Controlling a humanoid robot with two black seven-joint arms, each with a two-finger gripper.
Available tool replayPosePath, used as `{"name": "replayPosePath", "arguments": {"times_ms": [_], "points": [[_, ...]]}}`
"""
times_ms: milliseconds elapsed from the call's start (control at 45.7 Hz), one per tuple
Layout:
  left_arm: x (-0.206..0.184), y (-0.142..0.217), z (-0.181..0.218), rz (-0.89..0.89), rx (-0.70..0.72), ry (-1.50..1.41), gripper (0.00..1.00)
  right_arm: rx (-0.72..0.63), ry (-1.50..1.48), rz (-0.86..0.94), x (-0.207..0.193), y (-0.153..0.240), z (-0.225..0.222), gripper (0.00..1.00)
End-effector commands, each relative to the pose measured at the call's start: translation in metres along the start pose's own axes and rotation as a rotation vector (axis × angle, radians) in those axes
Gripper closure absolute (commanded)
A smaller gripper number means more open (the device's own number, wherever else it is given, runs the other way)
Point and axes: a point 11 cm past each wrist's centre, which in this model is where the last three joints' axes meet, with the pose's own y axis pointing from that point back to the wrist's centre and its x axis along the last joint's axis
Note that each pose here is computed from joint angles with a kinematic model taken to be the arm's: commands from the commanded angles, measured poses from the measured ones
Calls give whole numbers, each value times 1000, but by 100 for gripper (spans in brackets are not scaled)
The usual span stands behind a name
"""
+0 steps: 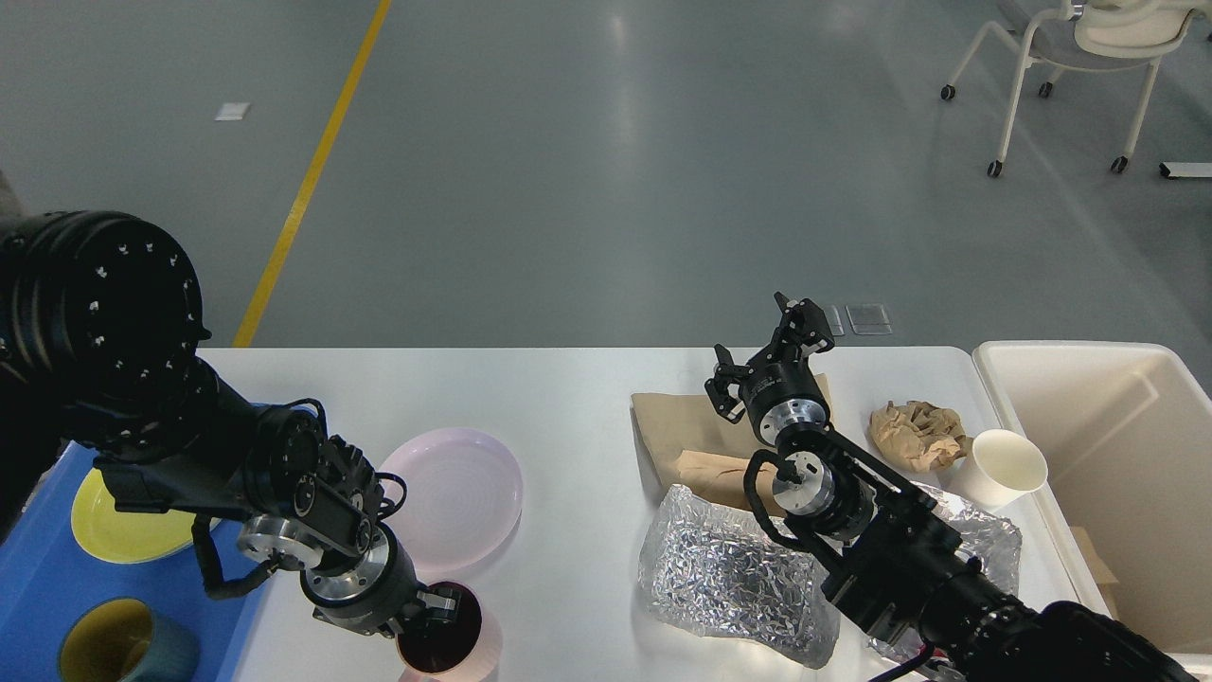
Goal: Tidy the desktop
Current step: 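Lift the pink mug with the left gripper toward the blue tray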
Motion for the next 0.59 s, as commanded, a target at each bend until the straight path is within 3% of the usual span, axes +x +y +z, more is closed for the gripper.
{"name": "replayPosePath", "arguments": {"times_ms": [0,241,394,569], "points": [[7,39,7,-48,-3,-17,100,-1,-1,2,1,0,1,0],[8,146,27,-80,-3,-71,100,0,-1,0,0,0,0,0],[11,217,31,2,-20,-78,100,0,1,0,0,0,0,0],[10,246,26,36,-33,-63,100,0,-1,0,0,0,0,0]]}}
